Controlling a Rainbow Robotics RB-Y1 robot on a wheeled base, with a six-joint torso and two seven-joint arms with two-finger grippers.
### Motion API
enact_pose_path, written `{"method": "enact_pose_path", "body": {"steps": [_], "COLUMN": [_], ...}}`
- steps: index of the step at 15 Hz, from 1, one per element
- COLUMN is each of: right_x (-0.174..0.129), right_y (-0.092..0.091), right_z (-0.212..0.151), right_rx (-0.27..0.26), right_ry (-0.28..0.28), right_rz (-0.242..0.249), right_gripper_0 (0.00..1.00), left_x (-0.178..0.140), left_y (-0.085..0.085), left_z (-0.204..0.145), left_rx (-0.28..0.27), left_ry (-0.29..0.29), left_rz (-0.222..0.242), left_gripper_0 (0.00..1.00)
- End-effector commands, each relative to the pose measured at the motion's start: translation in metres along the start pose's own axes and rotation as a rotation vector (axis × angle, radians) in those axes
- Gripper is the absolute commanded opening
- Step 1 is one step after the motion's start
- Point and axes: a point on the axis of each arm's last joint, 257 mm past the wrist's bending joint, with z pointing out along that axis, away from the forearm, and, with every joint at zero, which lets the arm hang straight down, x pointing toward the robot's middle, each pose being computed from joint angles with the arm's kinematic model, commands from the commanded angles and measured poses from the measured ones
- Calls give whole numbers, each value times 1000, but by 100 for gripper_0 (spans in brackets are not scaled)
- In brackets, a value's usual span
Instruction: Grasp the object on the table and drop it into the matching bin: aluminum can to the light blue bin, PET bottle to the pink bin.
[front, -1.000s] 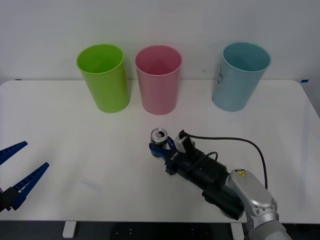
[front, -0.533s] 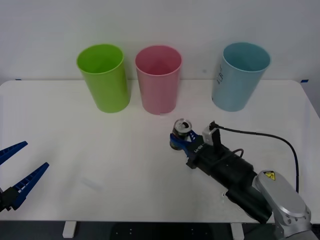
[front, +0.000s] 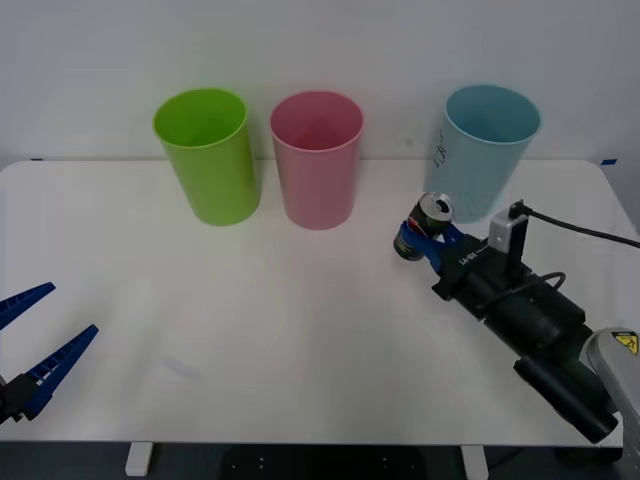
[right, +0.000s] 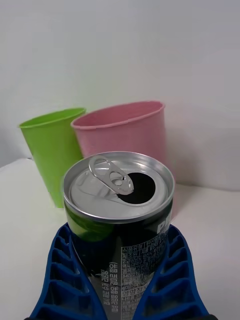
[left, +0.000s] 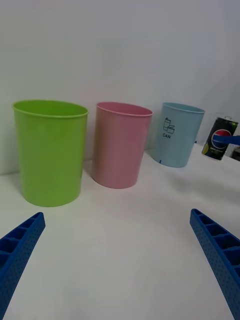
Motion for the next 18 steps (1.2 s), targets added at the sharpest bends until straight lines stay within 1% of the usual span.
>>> {"method": "enact_pose_path", "body": {"steps": [1, 3, 7, 8, 11, 12, 13, 14, 15, 16, 18], "right_x": [-29, -50, -84, -92, -127, -137, -146, -155, -162, -165, -176], "right_y": [-19, -30, -43, -47, -67, -73, -82, -89, -97, -104, -125], "right_z": [-8, -15, -22, -22, -22, -21, -21, -21, -18, -14, -1], "right_rx": [23, 32, 31, 30, 53, 64, 87, 107, 119, 123, 141], "right_ry": [-32, -54, -80, -84, -116, -127, -136, -148, -156, -154, -153], "right_rz": [29, 49, 80, 73, 6, -12, -37, -47, -47, -52, -63], "right_gripper_0": [0, 0, 0, 0, 0, 0, 0, 0, 0, 0, 0], "left_x": [0, 0, 0, 0, 0, 0, 0, 0, 0, 0, 0], "left_y": [0, 0, 0, 0, 0, 0, 0, 0, 0, 0, 0], "left_z": [0, 0, 0, 0, 0, 0, 0, 0, 0, 0, 0], "left_rx": [0, 0, 0, 0, 0, 0, 0, 0, 0, 0, 0], "left_ry": [0, 0, 0, 0, 0, 0, 0, 0, 0, 0, 0], "left_rz": [0, 0, 0, 0, 0, 0, 0, 0, 0, 0, 0], "left_gripper_0": [100, 100, 100, 100, 100, 100, 100, 100, 100, 100, 100]}}
